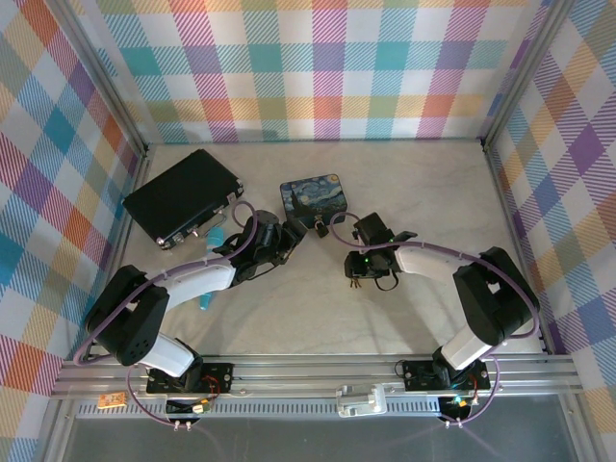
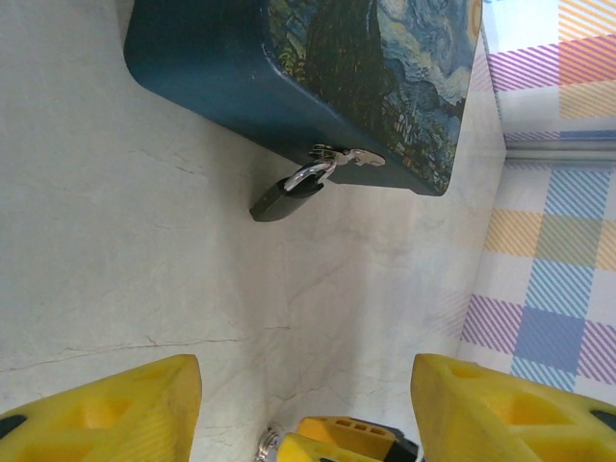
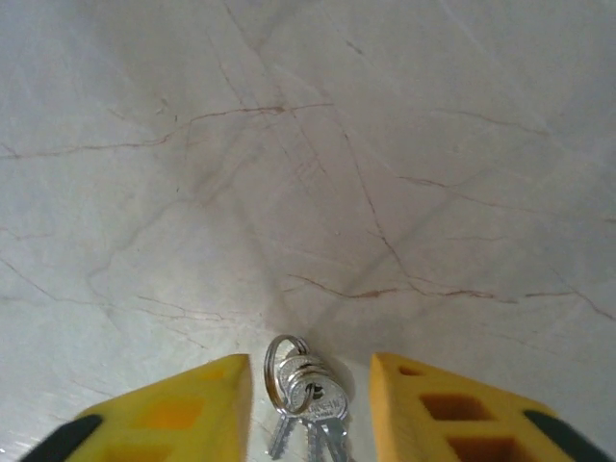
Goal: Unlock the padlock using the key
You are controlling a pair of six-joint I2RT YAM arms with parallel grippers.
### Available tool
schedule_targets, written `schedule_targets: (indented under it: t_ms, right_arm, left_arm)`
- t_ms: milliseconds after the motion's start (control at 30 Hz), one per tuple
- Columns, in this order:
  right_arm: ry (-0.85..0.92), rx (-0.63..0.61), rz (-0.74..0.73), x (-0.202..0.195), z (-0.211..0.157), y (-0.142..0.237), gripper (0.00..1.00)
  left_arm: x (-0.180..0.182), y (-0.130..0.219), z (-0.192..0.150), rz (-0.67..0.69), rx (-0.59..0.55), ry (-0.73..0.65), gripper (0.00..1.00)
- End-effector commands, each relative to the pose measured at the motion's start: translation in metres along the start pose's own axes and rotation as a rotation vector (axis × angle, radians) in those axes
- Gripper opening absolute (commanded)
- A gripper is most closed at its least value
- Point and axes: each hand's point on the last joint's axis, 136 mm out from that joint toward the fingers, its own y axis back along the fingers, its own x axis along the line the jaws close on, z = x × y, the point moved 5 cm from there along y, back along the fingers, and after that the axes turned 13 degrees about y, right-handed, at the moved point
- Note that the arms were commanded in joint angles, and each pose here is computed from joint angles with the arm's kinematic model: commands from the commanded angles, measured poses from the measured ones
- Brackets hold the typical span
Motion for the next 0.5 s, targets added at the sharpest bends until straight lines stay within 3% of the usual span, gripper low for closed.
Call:
schedule_targets:
  t_ms: [0,333,467]
  right_arm:
    - [0.047,-0.018,-0.028,0.002,0.008,0.016,0.41]
    - [0.109,0.081,-0.118,0.012,-0.004,-0.005,0.42]
    - [0.104,0.128,-0.200,0.008,-0.007,-0.015,0.38]
  left_arm:
    - [-0.012,0.009,0.005,-0.023,-0.025,-0.021,0.59]
    - [-0.011,0.016,0.010,-0.023,-0.046,-0.018,0.59]
    - [-0.012,0.019,0.011,-0.025,-0.049,-0.017,0.59]
